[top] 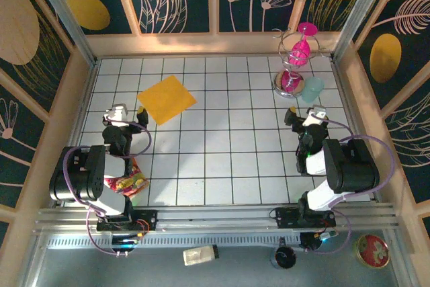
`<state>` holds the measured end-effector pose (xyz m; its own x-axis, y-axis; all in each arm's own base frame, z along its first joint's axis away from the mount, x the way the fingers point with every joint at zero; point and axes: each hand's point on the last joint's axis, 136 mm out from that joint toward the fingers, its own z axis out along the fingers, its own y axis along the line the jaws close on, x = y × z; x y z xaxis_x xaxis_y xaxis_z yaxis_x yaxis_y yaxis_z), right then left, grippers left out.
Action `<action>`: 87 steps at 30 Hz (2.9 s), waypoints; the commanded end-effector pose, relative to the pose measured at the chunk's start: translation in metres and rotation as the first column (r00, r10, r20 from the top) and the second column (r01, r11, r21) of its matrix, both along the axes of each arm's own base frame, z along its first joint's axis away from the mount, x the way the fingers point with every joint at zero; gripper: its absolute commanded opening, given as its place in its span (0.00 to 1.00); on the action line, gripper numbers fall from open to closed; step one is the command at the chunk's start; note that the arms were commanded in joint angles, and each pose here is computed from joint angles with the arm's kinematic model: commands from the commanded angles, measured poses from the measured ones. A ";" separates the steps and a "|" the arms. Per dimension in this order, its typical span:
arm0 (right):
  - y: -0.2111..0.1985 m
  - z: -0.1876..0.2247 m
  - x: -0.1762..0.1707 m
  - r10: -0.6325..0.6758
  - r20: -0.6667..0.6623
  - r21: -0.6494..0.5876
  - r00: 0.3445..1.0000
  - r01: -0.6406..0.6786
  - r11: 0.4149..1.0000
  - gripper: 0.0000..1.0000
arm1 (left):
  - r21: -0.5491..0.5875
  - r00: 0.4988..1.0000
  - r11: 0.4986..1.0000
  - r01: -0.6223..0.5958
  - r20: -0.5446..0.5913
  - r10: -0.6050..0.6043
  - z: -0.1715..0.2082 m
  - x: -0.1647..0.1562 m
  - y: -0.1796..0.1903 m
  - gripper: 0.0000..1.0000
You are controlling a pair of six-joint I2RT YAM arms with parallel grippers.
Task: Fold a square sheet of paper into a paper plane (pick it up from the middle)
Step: Move the square sheet of paper to the center of the table.
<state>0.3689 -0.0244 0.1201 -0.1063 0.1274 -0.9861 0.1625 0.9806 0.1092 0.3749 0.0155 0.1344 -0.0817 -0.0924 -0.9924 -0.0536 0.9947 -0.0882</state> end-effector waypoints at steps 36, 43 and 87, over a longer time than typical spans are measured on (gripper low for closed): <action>-0.001 0.010 0.002 0.006 0.042 -0.003 0.999 -0.006 1.000 0.99 | -0.009 0.999 1.000 -0.022 0.035 0.023 0.007 -0.002 0.003 0.99; 0.001 0.030 0.003 -0.023 0.038 -0.038 0.999 0.024 0.999 0.99 | -0.045 0.984 0.990 -0.134 0.109 0.138 0.028 -0.024 0.022 0.99; 0.184 -0.025 0.056 0.376 -0.459 0.576 0.805 -0.053 0.816 0.90 | -0.630 0.752 0.725 -0.279 -0.612 -0.243 -0.072 0.127 -0.074 0.55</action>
